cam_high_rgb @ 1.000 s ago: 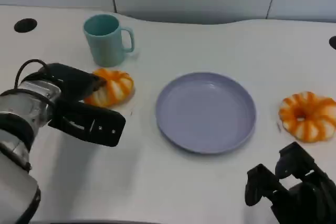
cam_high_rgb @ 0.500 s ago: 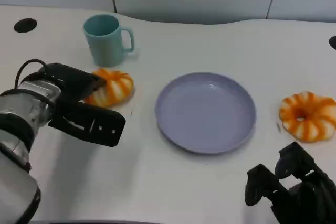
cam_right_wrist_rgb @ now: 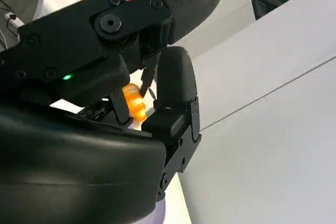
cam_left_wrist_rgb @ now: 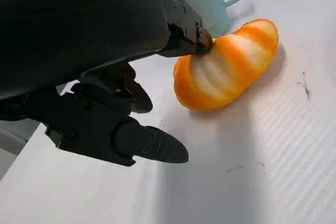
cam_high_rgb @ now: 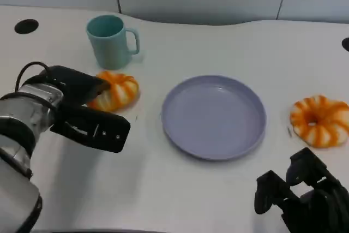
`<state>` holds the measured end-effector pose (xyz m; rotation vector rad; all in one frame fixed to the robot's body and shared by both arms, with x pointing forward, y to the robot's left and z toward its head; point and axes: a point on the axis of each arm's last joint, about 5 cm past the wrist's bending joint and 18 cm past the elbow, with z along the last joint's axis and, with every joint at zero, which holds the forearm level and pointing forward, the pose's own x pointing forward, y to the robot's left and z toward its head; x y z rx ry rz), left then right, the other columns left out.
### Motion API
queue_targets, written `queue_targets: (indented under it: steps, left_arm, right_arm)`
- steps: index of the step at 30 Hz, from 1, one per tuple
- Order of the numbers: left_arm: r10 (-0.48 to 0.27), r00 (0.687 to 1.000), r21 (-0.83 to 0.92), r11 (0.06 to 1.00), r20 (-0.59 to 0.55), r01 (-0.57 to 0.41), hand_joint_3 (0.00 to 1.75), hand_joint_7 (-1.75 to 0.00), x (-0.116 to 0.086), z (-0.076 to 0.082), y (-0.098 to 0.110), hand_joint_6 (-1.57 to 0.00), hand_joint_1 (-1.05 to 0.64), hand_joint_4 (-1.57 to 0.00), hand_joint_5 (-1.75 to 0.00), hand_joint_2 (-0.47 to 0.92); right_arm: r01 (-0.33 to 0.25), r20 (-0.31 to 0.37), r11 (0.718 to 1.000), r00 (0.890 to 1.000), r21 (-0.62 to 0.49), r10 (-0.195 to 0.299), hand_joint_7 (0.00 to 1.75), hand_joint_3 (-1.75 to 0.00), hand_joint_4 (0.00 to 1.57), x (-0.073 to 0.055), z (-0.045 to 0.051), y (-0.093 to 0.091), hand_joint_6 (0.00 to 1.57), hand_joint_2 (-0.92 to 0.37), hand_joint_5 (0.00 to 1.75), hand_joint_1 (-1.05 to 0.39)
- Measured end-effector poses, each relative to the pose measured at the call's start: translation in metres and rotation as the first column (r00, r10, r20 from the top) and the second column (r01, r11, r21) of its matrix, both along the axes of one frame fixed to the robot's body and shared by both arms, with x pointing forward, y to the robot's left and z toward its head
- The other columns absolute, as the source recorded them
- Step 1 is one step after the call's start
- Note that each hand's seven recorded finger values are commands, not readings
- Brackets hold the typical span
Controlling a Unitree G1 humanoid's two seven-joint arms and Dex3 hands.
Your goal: Grasp the bread from the table and place it into the plate.
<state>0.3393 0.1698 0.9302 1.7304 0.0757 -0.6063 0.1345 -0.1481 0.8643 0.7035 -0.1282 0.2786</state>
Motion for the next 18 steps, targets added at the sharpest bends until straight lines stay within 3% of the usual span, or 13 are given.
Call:
queue_targets:
  steps: [9, 18]
  left_arm:
    - [-0.001, 1.000, -0.008, 1.000, -0.012, 0.001, 0.12, 0.00, 0.000, 0.001, 0.001, -0.69, -0.54, -0.78, 0.00, 0.92]
    - [-0.010, 0.994, -0.037, 0.999, -0.110, 0.006, 0.09, 0.00, 0.001, 0.019, 0.028, -0.70, -0.50, -0.80, -0.01, 0.92]
  right_arm:
    - [0.000, 0.001, 1.000, 1.000, 0.001, 0.000, 1.75, 0.00, 0.79, 0.001, 0.0002, 0.000, 0.65, -0.86, 1.75, -0.48]
    - [0.019, 0.009, 1.000, 1.000, -0.016, -0.019, 1.75, 0.00, 0.80, 0.011, 0.0064, 0.006, 0.66, -0.86, 1.75, -0.47]
